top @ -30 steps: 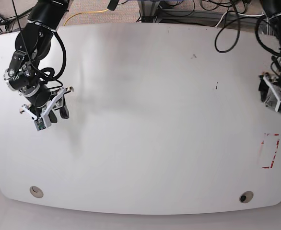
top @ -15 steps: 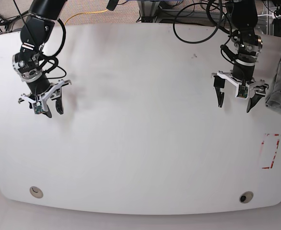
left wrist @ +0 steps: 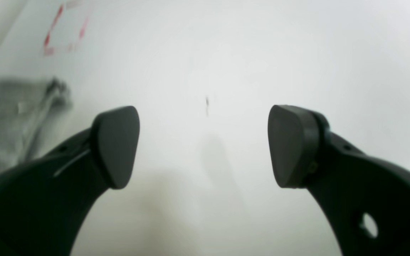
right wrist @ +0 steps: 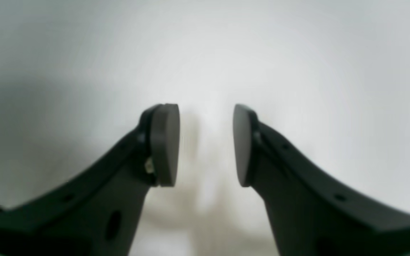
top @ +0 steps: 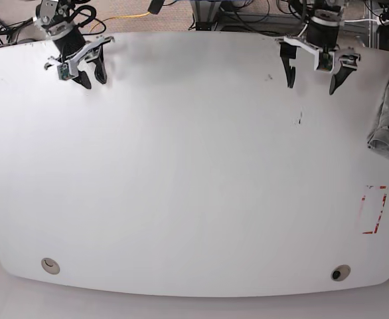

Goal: Fold the T-shirt properly

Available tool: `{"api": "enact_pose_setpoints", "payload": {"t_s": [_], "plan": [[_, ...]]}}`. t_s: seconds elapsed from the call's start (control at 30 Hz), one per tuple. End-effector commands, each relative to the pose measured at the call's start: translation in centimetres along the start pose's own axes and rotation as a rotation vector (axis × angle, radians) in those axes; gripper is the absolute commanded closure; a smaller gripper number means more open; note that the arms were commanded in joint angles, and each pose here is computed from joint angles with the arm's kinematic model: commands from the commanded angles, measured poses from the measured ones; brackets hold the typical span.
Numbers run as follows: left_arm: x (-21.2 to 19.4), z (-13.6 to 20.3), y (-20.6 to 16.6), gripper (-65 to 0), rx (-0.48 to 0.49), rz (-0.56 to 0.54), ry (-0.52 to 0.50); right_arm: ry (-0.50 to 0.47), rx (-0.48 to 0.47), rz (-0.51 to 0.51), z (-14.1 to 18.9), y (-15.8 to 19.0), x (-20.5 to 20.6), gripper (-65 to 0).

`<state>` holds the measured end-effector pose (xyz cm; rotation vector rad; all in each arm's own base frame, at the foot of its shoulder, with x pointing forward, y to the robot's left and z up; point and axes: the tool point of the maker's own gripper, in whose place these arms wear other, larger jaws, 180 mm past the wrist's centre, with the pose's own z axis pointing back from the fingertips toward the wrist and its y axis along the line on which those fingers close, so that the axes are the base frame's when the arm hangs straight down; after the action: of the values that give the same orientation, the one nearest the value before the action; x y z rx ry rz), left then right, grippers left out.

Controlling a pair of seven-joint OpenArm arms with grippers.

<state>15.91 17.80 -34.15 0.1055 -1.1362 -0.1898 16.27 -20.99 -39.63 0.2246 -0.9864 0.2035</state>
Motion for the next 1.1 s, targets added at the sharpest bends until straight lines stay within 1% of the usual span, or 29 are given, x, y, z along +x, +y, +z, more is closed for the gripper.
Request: {"api": "enact_pose_setpoints", "payload": {"t_s": [0.0, 0.1, 0.2, 0.4, 0.5, 0.6, 0.63, 0.67, 0.77, 0.87, 0.9, 0.97, 1.07], "plan": [[-0.5, 1.9, -0.4, -52.5, -0.003, 0.014, 0.019, -0.055, 0.003, -0.03, 1.9, 0.3, 1.1, -23.1], [-2.5, 4.3, -0.9, -52.4, -0.02, 0.018, 0.089, -0.027, -0.007, -0.081, 4.5, 1.0, -0.1, -23.1], [-4.4, 6.5, -1.4, -52.4, -0.04, 0.02, 0.168, 0.004, -0.015, -0.145, 6.4, 2.5, -1.6, -23.1], [-6.9, 10.8, -2.3, -52.4, -0.072, 0.1, 0.288, 0.125, -0.033, -0.219, 10.2, 4.4, -5.3, -23.1], [-8.9, 12.5, -3.7, -52.1, -0.133, 0.139, 0.356, 0.181, -0.047, -0.274, 12.0, 6.0, -7.1, -23.1], [-11.4, 13.5, -4.5, -47.6, -0.194, 0.137, 0.424, 0.209, -0.06, -0.311, 12.8, 6.9, -8.2, -23.1], [-13.1, 14.2, -5.1, -45.7, -0.215, 0.148, 0.469, 0.233, -0.065, -0.334, 13.2, 7.2, -9.2, -23.1], [-14.7, 14.5, -5.6, -44.3, -0.23, 0.158, 0.502, 0.265, -0.056, -0.367, 13.5, 7.9, -10.6, -23.1], [-18.0, 14.5, -6.3, -43.2, -0.246, 0.179, 0.565, 0.338, -0.052, -0.439, 14.2, 9.0, -14.1, -23.1], [-21.1, 13.5, -6.6, -43.3, -0.24, 0.2, 0.613, 0.378, -0.054, -0.487, 13.4, 9.0, -16.8, -23.1], [-22.3, 13.2, -6.6, -43.3, -0.233, 0.209, 0.634, 0.418, -0.045, -0.502, 13.4, 9.7, -18.4, -23.1], [-24.1, 13.2, -6.8, -43.3, -0.227, 0.223, 0.672, 0.474, -0.03, -0.518, 13.2, 10.5, -20.5, -23.1], [-25.8, 12.2, -7.2, -43.3, -0.226, 0.233, 0.702, 0.498, -0.025, -0.528, 12.2, 10.8, -22.3, -23.1]]}}
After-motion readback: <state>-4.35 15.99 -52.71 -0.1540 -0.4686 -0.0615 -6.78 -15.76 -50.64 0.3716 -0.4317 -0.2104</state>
